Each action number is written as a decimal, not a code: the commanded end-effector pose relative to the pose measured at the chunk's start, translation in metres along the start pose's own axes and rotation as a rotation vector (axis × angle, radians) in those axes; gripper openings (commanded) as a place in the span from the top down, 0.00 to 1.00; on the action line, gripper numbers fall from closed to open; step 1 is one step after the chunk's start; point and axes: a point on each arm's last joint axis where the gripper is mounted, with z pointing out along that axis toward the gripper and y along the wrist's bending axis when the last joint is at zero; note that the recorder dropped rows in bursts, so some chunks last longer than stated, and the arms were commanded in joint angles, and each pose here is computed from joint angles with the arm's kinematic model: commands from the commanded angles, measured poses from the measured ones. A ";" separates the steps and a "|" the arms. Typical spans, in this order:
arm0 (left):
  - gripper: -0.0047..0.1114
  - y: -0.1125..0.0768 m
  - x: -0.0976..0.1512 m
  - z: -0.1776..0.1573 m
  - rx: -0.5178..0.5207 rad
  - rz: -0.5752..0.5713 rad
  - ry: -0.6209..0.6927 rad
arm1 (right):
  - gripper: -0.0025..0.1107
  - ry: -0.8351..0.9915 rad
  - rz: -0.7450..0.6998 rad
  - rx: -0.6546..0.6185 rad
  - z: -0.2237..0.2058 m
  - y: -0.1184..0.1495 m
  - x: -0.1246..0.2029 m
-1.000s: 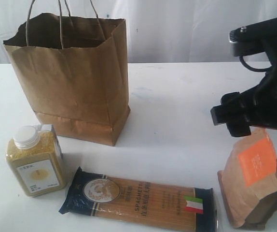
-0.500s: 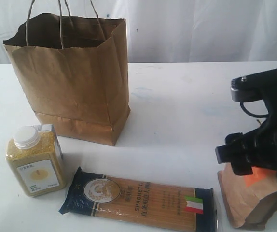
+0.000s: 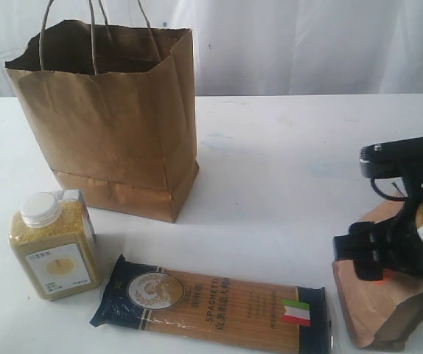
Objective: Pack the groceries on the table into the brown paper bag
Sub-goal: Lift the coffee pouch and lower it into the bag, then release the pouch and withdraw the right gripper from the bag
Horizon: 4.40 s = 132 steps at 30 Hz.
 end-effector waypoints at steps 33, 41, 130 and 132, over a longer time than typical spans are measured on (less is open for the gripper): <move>0.96 0.000 0.000 0.000 -0.004 -0.001 -0.005 | 0.98 -0.737 -0.272 -0.430 -0.167 0.058 -0.141; 0.96 0.000 0.000 0.000 -0.004 -0.001 -0.005 | 0.98 -0.808 -0.391 -0.407 -0.162 0.112 -0.187; 0.96 0.000 0.000 0.000 -0.004 -0.001 -0.005 | 0.42 -0.646 -0.603 -0.420 -0.258 0.147 -0.133; 0.96 0.000 0.000 0.000 -0.004 -0.001 -0.005 | 0.42 -0.632 -0.603 -0.391 -0.256 0.139 -0.122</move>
